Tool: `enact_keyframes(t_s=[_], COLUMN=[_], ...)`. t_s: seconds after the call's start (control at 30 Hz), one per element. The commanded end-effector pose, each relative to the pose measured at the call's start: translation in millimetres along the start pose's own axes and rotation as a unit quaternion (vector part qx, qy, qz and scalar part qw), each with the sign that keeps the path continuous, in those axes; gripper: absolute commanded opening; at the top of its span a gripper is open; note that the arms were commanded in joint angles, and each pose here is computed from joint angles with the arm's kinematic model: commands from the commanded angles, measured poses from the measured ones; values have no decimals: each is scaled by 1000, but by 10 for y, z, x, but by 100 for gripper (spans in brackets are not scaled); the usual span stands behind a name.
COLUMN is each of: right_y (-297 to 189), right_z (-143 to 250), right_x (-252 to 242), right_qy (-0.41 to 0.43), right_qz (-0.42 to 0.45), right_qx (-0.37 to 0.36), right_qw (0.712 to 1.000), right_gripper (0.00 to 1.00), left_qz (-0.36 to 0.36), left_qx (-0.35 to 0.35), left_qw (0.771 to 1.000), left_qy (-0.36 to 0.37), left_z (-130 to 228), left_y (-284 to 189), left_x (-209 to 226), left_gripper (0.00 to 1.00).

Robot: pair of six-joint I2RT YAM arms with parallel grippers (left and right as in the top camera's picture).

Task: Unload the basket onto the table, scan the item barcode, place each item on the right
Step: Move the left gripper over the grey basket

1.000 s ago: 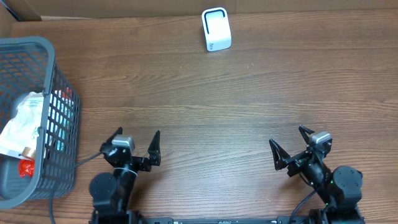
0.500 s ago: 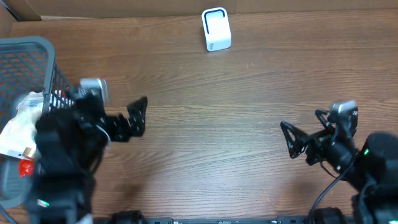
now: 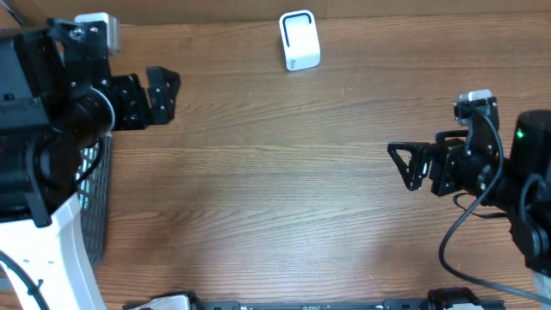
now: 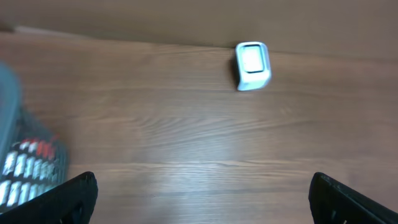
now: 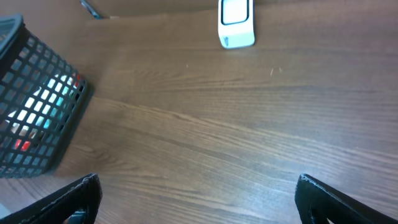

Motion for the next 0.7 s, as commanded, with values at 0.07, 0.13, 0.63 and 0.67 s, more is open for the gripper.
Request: enact_keyframes(t_s=[0.07,0.13,0.63,0.67], right_y=[11,43,274,296], right_z=[-36,-32,-5,-6], right_x=[23,7,-160,-172], right_qy=[0,4,31,32], right_qz=[-14,-14,23,23], right_qx=[4,12,68,72], right_qw=[1000,1000,997,997], right_gripper=[100,100,100,100], left_qz=[-109,-162,-300,-299], left_qx=[-52,-69,32,46], left_qw=[984,964,819,816], left_qy=[-128,-198,-487,-492], left_z=[-67,-44,509,548], left_y=[-251,-371,-177,-97], left_x=[547,882,2650,2720], left_gripper=[100,100,93,93])
Point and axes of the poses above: each gripper's point midway between its finger pads, its own y axis out along the fingers, its own x axis along the line the jaws close on, z = x × y, the point moved 10 cm from there along -y, back along the fingers, and after that the axes turned 4 degrees about -y, right-handed, at the moved point
